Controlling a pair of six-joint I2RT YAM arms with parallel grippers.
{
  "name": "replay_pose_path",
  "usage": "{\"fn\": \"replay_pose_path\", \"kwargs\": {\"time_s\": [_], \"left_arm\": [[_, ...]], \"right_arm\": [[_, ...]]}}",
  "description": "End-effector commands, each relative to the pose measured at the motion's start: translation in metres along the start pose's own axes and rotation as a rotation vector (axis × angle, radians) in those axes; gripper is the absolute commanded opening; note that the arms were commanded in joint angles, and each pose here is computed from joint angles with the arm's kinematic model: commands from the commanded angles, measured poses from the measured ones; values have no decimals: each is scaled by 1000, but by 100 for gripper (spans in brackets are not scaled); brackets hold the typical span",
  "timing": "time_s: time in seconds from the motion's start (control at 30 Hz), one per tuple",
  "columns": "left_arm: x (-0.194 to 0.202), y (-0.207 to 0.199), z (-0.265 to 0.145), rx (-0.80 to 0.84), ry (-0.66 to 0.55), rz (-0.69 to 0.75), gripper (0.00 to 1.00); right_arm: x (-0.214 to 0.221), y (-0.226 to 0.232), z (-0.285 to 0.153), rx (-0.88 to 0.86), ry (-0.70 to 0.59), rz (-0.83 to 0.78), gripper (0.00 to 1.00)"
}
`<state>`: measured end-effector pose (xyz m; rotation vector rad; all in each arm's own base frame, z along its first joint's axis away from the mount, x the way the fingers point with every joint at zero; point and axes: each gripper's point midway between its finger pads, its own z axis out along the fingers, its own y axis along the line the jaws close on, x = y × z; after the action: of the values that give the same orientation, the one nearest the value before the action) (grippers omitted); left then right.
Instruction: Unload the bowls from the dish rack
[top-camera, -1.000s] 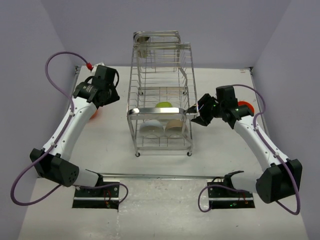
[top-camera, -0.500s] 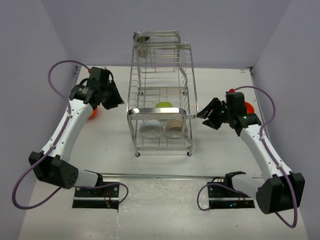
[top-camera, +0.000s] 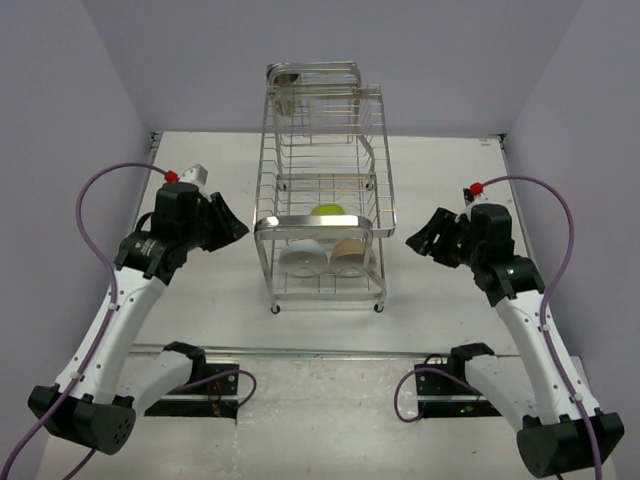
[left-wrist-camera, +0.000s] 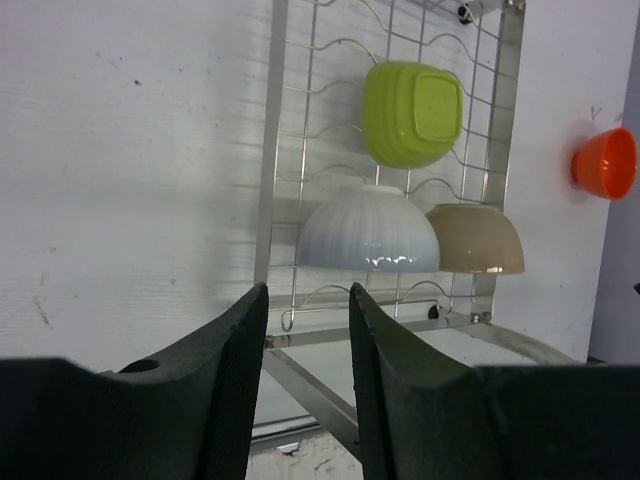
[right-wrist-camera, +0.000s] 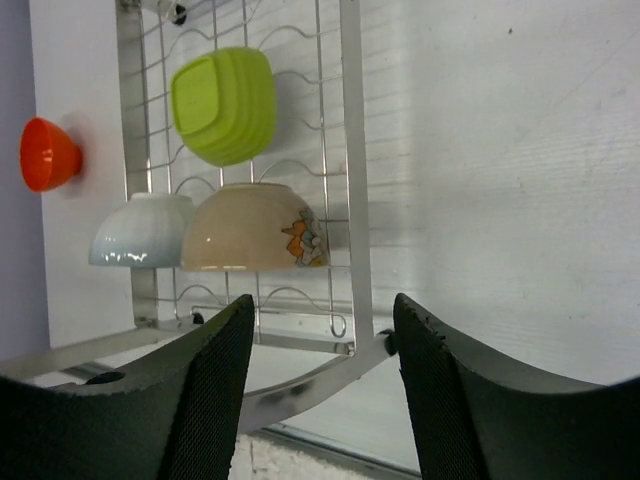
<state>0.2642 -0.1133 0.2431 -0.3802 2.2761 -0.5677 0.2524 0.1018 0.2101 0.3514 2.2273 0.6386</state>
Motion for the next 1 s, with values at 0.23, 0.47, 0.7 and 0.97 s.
{"fn": "replay_pose_path", "kwargs": {"time_s": [0.23, 0.47, 0.7, 0.97], "left_arm": [[23, -63, 11, 263, 233, -199, 40], [37, -77, 3, 231, 385, -547, 38], [55, -67, 11, 160, 411, -777, 37], [86, -39, 34, 123, 356, -889, 36]], "right_arm": [[18, 76, -10, -296, 227, 411, 57], [-11, 95, -20, -295, 178, 650, 58], [-27, 98, -20, -298, 98, 733, 58], [-25, 94, -14, -297, 89, 708, 58]]}}
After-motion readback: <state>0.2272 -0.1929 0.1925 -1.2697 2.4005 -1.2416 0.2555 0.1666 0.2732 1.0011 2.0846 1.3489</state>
